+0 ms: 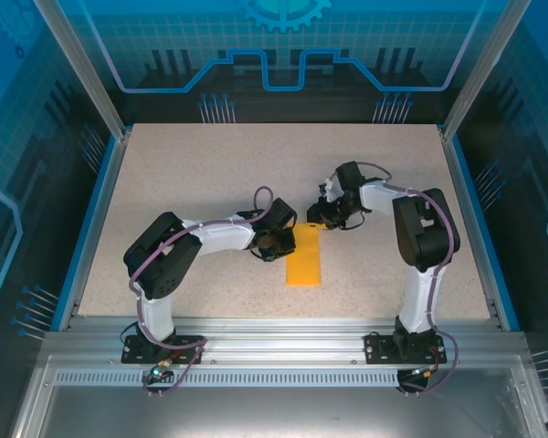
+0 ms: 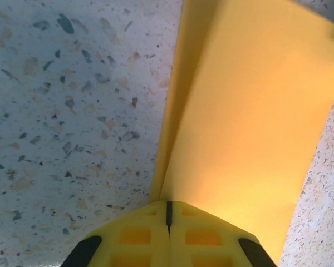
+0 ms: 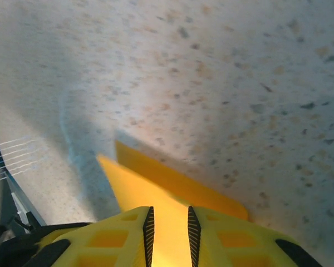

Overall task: Fold a paper plane with a square sheet of paper (pick it up from the middle)
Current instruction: Fold the square sheet of paper in half at the center of the table.

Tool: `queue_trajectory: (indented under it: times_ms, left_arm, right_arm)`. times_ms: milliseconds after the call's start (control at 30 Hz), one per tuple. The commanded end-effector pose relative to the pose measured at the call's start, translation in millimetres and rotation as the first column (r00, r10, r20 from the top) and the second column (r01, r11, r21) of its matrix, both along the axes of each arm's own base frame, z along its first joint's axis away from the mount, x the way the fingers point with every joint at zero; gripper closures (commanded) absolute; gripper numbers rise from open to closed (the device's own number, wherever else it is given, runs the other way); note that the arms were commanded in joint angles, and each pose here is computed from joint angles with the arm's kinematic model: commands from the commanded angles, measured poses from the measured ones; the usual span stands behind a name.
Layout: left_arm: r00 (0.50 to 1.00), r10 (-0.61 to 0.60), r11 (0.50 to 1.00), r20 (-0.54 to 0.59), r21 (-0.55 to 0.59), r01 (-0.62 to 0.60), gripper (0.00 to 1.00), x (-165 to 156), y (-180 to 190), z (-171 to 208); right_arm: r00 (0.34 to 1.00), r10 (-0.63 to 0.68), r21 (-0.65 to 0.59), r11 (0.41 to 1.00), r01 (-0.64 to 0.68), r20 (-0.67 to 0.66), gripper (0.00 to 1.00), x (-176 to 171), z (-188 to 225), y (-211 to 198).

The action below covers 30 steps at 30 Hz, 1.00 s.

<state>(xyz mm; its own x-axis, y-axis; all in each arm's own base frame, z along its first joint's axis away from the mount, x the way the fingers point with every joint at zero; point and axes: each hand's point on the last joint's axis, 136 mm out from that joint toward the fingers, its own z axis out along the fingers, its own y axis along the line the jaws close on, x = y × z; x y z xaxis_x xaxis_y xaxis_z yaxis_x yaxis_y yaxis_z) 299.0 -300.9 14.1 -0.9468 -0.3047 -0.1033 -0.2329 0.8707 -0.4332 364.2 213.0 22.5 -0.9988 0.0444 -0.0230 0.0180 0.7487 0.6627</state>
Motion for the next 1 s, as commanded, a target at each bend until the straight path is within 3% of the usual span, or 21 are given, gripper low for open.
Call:
queue_trajectory:
  times_ms: [0,300,767,967]
  left_arm:
    - [0.996,-0.037,0.996,-0.083,0.077,0.044,1.0,-24.1,10.0,-19.2]
    - [0.996,-0.04,0.996,-0.083,0.078,0.046,1.0,-23.9,9.6,-17.7]
    - [0.996,-0.043,0.996,-0.082,0.081,0.049,1.0,-24.7,10.1,-16.7]
    - [0.996,-0.042,0.995,-0.083,0.082,0.048,1.0,-25.4,10.5,-16.5]
  right_arm:
    - [0.999,-0.034,-0.02,0.999,0.033,-0.042,0.75,3.4,-16.6,-10.0]
    - [0.999,-0.027,-0.002,1.0,0.027,0.047,0.74,23.7,28.7,-10.5]
    - [0.998,-0.036,-0.012,0.999,0.036,-0.056,0.74,4.5,-15.5,-13.5]
    - [1.0,-0.018,0.022,1.0,0.017,0.02,0.73,9.6,20.9,-10.9]
